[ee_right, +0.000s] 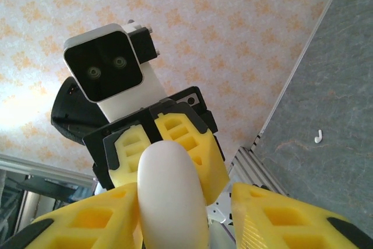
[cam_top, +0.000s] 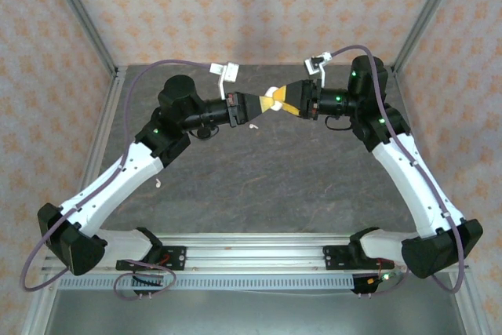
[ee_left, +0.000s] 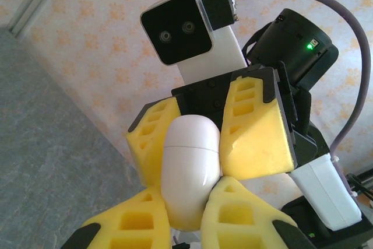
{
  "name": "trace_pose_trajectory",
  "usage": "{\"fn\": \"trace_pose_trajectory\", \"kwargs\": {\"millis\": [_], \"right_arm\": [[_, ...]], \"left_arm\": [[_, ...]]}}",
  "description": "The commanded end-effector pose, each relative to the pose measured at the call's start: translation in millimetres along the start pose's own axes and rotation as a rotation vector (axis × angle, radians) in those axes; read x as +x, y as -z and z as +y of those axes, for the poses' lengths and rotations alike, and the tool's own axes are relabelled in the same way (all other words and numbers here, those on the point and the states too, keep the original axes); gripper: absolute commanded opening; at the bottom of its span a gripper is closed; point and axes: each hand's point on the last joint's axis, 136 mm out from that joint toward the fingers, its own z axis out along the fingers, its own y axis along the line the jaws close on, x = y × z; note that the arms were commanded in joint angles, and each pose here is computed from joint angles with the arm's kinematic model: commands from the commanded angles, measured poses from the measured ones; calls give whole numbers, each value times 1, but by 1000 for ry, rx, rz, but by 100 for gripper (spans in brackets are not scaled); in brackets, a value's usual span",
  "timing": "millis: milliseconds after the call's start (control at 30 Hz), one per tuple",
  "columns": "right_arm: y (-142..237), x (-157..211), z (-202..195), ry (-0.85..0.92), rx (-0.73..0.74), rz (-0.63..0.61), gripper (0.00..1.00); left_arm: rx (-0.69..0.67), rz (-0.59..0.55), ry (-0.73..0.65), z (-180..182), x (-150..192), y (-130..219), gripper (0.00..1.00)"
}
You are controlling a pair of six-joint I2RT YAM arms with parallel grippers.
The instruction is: Insert wireless bluetooth earbuds into charging case
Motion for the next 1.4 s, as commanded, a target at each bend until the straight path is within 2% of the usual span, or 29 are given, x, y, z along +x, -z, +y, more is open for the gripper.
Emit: {"fn": "trace_pose_trajectory", "kwargs": {"millis": [0,467,767,900,967,1167,1267,1367], "right_arm": [[-3,-8,-30,-85,49,-35,43],[3,-25,-39,-155,10,-104,45],[2,-24,-45,-184,12,-105,47],[4,-24,-32,-170,-22,-100,45],[4,-23,-21,-156,-48,-88,40],[0,-13,0,-113,-86,-55,12],[0,-15,6,-92,-92,-67,4],[0,-18,11,-61,-96,-80,0]], "left_arm": [[94,-22,-98,-29,-7,0,0],[68,-35,-89,-20,-5,0,0],[55,-44,-90,-18,-6,0,0],[28,-40,-91,-11,-3,0,0],[17,-37,-92,-7,-2,-1,0],[-5,-35,-102,-2,-1,-2,0],[-26,-25,-107,3,2,-2,0],[-45,-12,-113,7,6,0,0]]}}
